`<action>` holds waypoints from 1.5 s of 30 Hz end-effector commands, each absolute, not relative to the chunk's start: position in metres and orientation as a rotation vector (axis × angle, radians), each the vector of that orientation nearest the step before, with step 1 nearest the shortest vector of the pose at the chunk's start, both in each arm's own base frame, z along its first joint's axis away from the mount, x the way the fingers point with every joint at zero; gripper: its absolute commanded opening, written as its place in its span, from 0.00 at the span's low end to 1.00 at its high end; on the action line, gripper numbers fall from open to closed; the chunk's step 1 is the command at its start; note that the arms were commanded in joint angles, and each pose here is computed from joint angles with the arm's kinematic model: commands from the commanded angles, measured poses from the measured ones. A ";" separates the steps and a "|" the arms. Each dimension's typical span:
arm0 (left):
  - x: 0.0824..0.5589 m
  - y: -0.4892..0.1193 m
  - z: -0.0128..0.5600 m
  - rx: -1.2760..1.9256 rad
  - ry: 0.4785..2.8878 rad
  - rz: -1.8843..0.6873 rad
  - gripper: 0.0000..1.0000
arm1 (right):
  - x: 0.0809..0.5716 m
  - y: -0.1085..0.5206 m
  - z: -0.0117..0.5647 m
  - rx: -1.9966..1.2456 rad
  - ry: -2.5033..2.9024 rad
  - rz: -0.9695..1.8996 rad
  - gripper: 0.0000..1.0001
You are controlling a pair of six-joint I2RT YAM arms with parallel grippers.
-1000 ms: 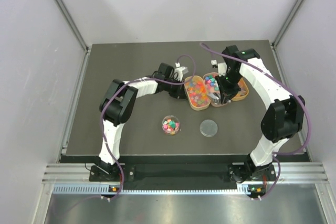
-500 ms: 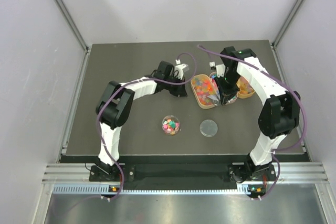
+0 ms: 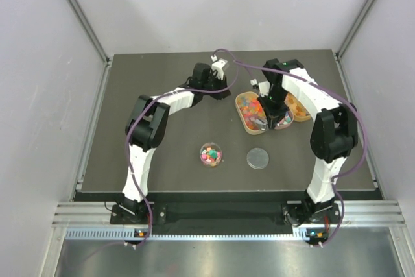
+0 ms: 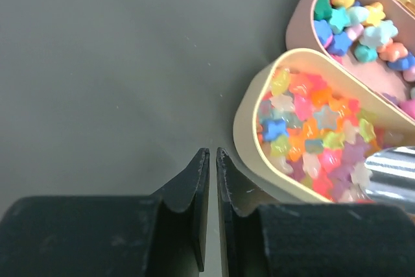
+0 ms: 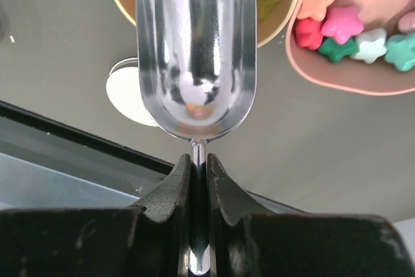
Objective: Pack the candies
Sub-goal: Scoop the fake candies from the storage box.
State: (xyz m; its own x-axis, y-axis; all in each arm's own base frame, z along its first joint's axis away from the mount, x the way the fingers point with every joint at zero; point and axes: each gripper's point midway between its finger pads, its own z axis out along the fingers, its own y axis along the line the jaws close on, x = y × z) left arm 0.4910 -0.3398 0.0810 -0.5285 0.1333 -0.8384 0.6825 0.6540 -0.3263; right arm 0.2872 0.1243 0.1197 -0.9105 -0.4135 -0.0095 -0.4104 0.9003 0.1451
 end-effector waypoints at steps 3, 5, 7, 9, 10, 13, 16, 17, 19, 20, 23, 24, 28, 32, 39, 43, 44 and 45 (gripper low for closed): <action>0.524 -0.369 0.103 0.568 1.868 -0.925 0.15 | 0.300 0.123 0.118 0.755 -3.018 -0.110 0.00; 0.523 -0.377 0.090 0.578 1.874 -0.973 0.15 | 0.302 0.122 0.117 0.771 -3.012 -0.083 0.00; 0.527 -0.382 0.086 0.577 1.861 -0.993 0.15 | 0.302 0.121 0.112 0.788 -2.994 -0.061 0.00; 0.529 -0.385 0.086 0.566 1.854 -1.011 0.15 | 0.303 0.121 0.108 0.801 -2.979 -0.050 0.00; 0.530 -0.386 0.087 0.562 1.847 -1.015 0.14 | 0.303 0.122 0.107 0.807 -2.975 -0.047 0.00; 0.531 -0.388 0.093 0.550 1.831 -1.039 0.14 | 0.307 0.125 0.104 0.837 -2.960 -0.043 0.00; 0.528 -0.392 0.097 0.539 1.822 -1.084 0.13 | 0.310 0.127 0.104 0.853 -2.956 -0.044 0.00; 0.528 -0.394 0.100 0.534 1.808 -1.094 0.13 | 0.314 0.128 0.104 0.860 -2.962 -0.043 0.00; 0.526 -0.396 0.104 0.528 1.804 -1.122 0.12 | 0.319 0.131 0.101 0.867 -2.960 -0.045 0.00; 0.525 -0.398 0.107 0.532 1.791 -1.130 0.12 | 0.325 0.134 0.103 0.874 -2.976 -0.051 0.00; 0.521 -0.400 0.111 0.538 1.786 -1.137 0.11 | 0.337 0.138 0.095 0.874 -2.975 -0.051 0.00; 0.521 -0.401 0.113 0.538 1.782 -1.140 0.11 | 0.338 0.140 0.093 0.880 -2.971 -0.055 0.00; 0.518 -0.402 0.114 0.537 1.787 -1.154 0.10 | 0.343 0.143 0.084 0.876 -2.959 -0.065 0.00; 0.514 -0.403 0.113 0.538 1.791 -1.167 0.09 | 0.345 0.145 0.075 0.869 -2.946 -0.069 0.00; 0.506 -0.405 0.115 0.535 1.799 -1.199 0.08 | 0.351 0.154 0.066 0.872 -2.958 -0.117 0.00; 0.502 -0.404 0.117 0.547 1.803 -1.200 0.07 | 0.359 0.155 0.063 0.881 -2.982 -0.135 0.00; 0.500 -0.403 0.116 0.549 1.813 -1.199 0.07 | 0.362 0.155 0.065 0.879 -2.997 -0.137 0.00; 0.500 -0.403 0.116 0.553 1.815 -1.195 0.07 | 0.365 0.157 0.064 0.879 -3.004 -0.165 0.00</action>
